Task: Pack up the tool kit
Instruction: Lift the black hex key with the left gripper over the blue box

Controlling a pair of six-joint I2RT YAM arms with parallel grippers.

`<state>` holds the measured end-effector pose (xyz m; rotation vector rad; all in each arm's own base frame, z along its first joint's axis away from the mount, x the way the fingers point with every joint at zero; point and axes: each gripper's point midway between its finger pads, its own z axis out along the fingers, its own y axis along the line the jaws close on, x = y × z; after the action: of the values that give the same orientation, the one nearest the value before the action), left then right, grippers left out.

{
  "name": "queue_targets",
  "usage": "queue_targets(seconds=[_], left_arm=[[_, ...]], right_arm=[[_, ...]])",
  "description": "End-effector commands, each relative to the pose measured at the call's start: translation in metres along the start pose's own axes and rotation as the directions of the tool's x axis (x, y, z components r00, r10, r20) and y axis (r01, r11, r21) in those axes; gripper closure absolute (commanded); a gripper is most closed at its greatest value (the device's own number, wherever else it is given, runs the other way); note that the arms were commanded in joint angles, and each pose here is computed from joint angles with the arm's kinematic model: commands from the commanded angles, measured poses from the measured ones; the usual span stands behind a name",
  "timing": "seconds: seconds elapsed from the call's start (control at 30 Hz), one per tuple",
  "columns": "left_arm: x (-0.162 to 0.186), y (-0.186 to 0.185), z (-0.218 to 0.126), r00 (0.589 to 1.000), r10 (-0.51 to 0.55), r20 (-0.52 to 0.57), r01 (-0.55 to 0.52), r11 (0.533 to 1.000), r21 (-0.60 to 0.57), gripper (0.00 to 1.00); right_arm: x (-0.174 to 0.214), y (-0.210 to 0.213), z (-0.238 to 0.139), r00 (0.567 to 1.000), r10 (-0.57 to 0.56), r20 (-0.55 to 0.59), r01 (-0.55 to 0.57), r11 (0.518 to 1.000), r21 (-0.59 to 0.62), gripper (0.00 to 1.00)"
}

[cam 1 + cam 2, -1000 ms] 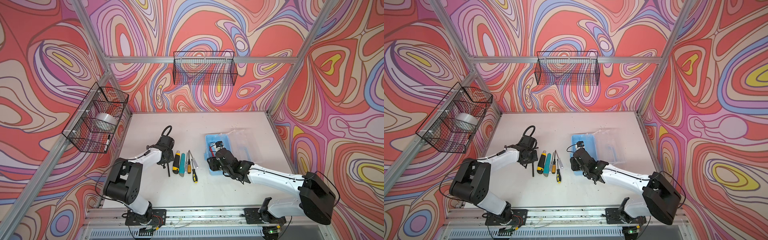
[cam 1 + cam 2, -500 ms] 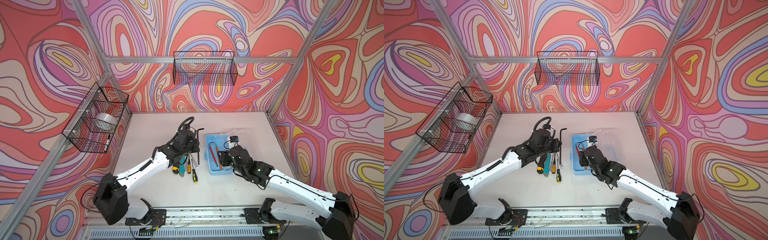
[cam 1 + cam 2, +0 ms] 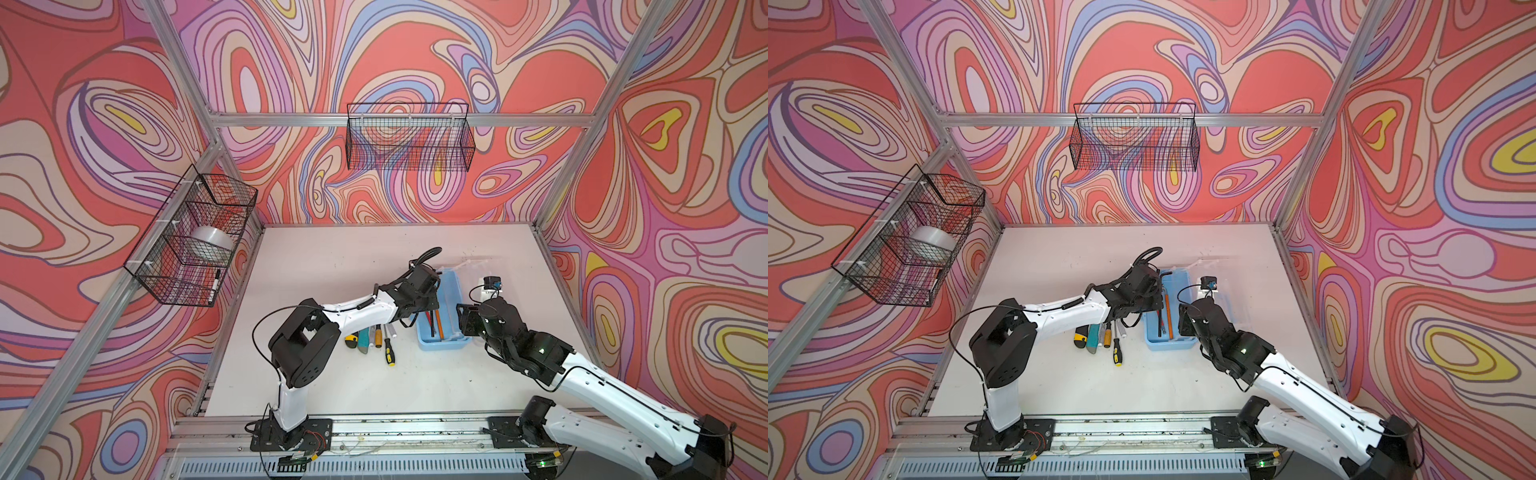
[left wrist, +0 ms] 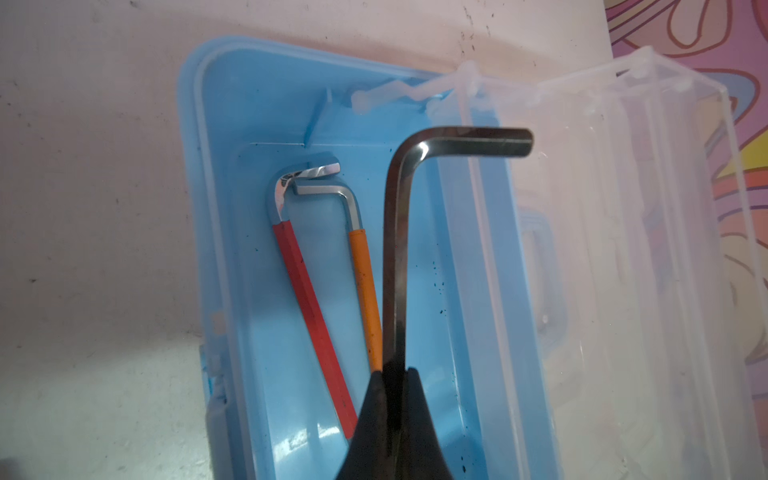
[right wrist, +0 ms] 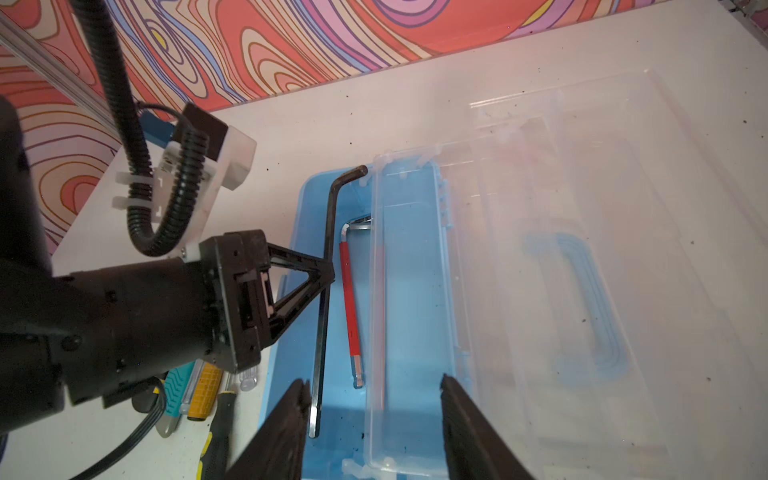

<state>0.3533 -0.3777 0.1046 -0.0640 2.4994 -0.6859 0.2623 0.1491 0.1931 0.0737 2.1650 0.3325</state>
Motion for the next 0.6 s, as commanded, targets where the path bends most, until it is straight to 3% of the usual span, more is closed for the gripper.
queue_targets(seconds=[0.0, 0.2, 0.33, 0.57], left_arm=[[-0.009, -0.001, 0.000, 0.999, -0.032, 0.030, 0.033, 0.999, -0.035, 1.00], [0.006, 0.012, 0.012, 0.999, -0.037, -0.009, 0.036, 0.996, -0.079, 1.00], [0.009, 0.014, 0.017, 0.999, -0.035, -0.021, 0.033, 0.996, -0.086, 0.87], [0.007, 0.012, 0.018, 0.999, -0.032, -0.023, 0.030, 0.996, -0.087, 0.80]], right_arm=[[0.009, -0.008, 0.004, 1.000, -0.019, -0.020, 0.020, 1.000, 0.023, 0.47], [0.016, -0.009, 0.009, 0.999, -0.027, -0.030, 0.027, 0.999, 0.024, 0.47], [0.019, -0.009, 0.012, 0.999, -0.030, -0.037, 0.031, 0.999, 0.022, 0.47], [0.018, -0.007, 0.013, 0.999, -0.032, -0.034, 0.032, 0.999, 0.015, 0.46]])
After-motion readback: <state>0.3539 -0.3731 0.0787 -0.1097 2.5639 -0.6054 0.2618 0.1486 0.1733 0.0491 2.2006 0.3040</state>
